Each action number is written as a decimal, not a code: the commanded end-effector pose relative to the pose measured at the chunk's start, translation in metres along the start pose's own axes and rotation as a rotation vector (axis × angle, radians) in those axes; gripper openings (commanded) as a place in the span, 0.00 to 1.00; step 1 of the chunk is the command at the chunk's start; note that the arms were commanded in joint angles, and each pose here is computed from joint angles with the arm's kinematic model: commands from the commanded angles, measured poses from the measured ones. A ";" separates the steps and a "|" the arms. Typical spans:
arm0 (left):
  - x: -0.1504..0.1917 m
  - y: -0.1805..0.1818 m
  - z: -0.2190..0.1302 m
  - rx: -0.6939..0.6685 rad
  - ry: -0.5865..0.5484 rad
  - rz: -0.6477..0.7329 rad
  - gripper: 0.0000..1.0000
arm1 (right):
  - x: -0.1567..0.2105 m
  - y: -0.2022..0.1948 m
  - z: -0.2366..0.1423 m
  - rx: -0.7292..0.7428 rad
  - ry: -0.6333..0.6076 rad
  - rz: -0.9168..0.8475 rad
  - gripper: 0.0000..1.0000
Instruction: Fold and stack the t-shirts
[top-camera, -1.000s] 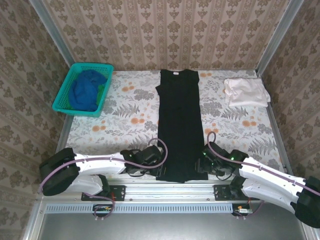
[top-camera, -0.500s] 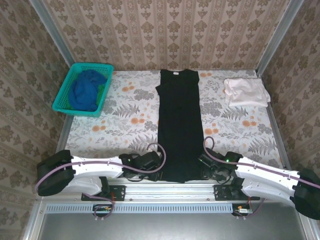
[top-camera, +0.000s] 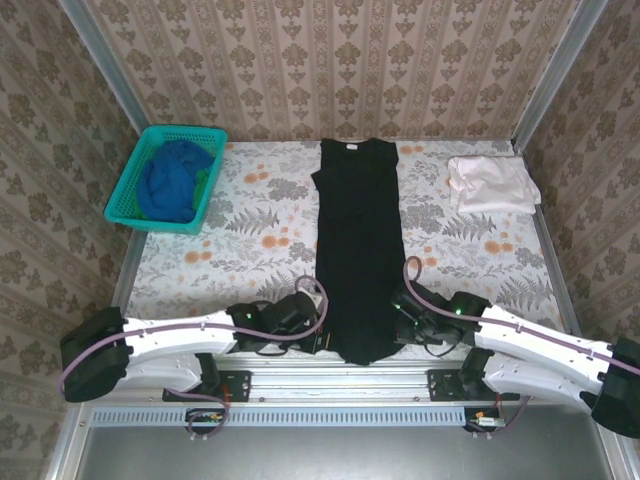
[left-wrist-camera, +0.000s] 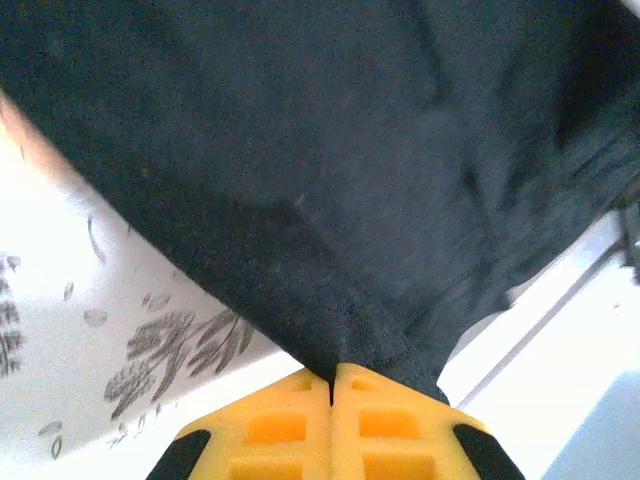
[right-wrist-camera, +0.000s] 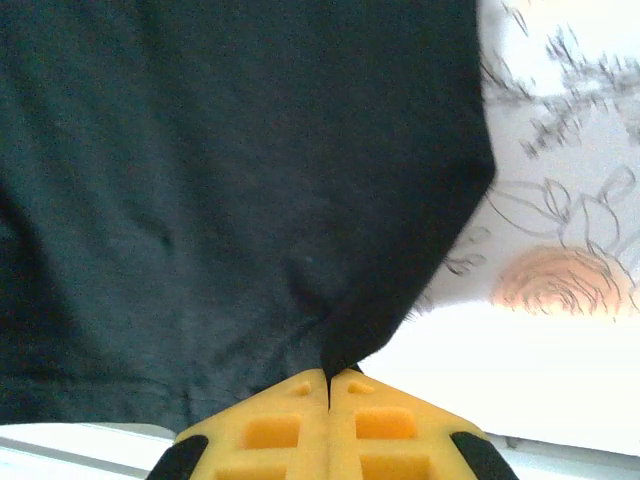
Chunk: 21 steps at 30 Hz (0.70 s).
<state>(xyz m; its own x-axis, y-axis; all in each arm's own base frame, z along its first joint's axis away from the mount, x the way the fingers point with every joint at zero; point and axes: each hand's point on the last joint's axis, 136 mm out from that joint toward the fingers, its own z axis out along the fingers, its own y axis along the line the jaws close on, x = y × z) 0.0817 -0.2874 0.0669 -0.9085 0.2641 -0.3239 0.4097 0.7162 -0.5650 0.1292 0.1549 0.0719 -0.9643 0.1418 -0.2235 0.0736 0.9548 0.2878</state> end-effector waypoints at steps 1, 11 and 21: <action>-0.031 -0.011 -0.016 0.050 -0.068 0.028 0.00 | -0.030 0.008 -0.015 0.012 -0.079 -0.039 0.00; -0.159 0.035 -0.038 -0.015 -0.198 -0.007 0.00 | -0.160 0.022 -0.022 0.022 -0.239 0.001 0.00; -0.258 0.082 -0.001 0.021 -0.126 -0.071 0.00 | -0.261 0.013 0.023 0.036 -0.198 0.046 0.00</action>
<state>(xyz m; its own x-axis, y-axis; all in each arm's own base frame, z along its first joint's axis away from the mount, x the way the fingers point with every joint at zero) 0.3460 -0.2953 0.1070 -0.9147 0.0729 -0.3974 0.3160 0.7422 -0.5911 0.3673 0.1329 0.1078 -0.8871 0.2694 -0.3748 0.1825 0.9505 0.2513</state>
